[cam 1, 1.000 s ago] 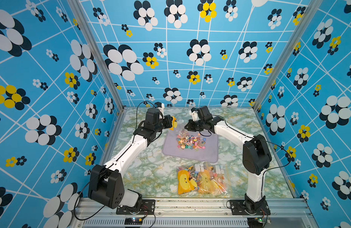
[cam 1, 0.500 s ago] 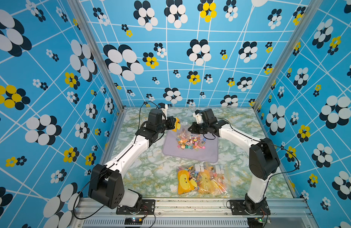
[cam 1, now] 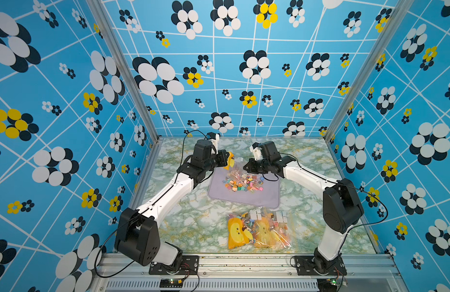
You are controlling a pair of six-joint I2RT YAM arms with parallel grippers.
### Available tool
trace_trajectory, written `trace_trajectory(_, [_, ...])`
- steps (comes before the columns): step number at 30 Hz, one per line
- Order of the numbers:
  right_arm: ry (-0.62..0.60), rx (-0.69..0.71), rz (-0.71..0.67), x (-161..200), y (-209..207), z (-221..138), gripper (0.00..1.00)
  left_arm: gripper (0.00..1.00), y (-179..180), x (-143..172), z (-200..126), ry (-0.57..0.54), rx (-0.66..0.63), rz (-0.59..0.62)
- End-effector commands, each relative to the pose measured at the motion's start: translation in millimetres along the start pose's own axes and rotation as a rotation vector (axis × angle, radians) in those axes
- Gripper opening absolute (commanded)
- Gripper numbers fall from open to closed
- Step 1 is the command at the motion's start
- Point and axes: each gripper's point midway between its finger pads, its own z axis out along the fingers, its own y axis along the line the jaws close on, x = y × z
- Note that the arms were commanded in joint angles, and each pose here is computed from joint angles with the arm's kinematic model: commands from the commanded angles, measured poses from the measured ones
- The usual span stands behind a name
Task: Pour candies out of the ziploc bag
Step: 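Pour the candies out of the ziploc bag onto the tray.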
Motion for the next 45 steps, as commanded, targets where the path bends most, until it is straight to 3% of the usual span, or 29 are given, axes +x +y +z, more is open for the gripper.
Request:
trace_trajectory(1, [0.035, 0.086, 0.046, 15, -23, -6, 0.02, 0.0, -19, -40, -7, -0.123, 0.035, 0.036])
trace_trajectory(35, [0.005, 0.136, 0.103, 39, -71, -30, 0.02, 0.0, -57, -28, 14, -0.074, 0.068, 0.102])
trace_trajectory(45, [-0.01, 0.14, 0.131, 46, -85, -34, 0.02, 0.0, -71, -15, 22, 0.002, 0.014, 0.224])
